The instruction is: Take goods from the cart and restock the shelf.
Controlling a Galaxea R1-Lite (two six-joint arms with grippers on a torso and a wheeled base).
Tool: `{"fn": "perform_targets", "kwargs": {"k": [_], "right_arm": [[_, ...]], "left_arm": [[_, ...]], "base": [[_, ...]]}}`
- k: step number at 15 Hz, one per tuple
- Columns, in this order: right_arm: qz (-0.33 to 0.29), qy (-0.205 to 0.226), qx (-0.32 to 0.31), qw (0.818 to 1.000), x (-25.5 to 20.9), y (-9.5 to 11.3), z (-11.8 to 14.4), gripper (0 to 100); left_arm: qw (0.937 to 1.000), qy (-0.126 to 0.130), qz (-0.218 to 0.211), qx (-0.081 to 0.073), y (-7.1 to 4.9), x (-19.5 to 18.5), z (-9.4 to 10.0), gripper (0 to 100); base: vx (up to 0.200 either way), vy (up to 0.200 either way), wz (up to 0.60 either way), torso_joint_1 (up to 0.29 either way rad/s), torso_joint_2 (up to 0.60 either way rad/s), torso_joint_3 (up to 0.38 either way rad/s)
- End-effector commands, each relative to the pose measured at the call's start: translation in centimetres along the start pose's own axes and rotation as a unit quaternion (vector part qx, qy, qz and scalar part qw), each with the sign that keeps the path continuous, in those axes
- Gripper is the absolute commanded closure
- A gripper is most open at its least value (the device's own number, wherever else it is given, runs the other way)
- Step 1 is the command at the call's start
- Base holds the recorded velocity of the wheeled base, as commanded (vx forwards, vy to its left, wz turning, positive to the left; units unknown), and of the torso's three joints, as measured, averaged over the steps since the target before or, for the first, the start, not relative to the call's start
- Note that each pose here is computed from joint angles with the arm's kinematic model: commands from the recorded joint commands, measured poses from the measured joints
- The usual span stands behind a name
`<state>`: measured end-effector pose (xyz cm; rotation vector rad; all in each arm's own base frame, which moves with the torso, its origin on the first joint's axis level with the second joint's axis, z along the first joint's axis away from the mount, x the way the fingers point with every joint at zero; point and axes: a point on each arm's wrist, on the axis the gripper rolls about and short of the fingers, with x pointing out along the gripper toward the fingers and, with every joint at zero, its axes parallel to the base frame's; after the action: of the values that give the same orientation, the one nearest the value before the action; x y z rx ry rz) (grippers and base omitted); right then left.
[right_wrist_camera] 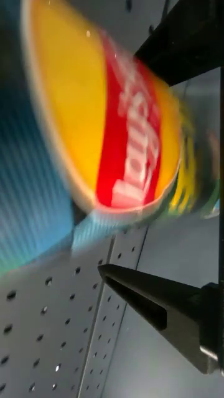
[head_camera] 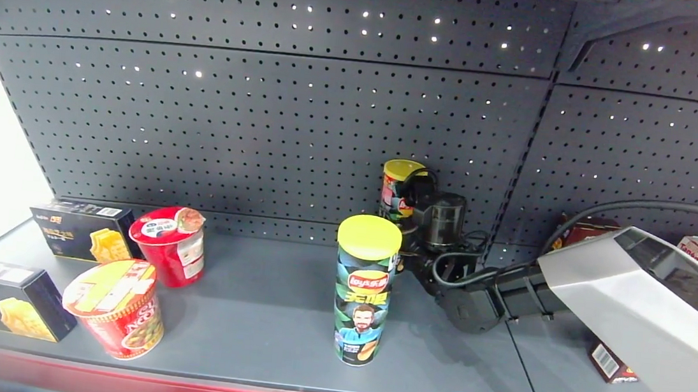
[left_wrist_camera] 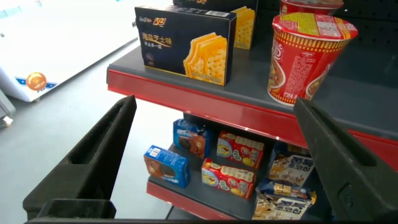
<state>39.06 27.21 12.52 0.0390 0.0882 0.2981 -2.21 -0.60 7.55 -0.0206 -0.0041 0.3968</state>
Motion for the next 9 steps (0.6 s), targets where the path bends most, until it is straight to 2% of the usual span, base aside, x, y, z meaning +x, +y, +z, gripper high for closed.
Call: {"fn": "perform_targets", "kwargs": {"k": [1, 9], "right_arm": [[0.001, -0.005, 0.001, 1.0, -1.0, -0.1, 1.1, 0], [0.008, 0.028, -0.009, 1.0, -6.9, -1.8, 1.8, 0]], "left_arm": [[1.0, 0.0, 0.0, 0.0, 0.0, 0.0, 0.0, 0], [1.0, 0.0, 0.0, 0.0, 0.0, 0.0, 0.0, 0]], "base": [[0.0, 0.0, 0.0, 0.0, 0.0, 0.0], [0.0, 0.0, 0.0, 0.0, 0.0, 0.0]]}}
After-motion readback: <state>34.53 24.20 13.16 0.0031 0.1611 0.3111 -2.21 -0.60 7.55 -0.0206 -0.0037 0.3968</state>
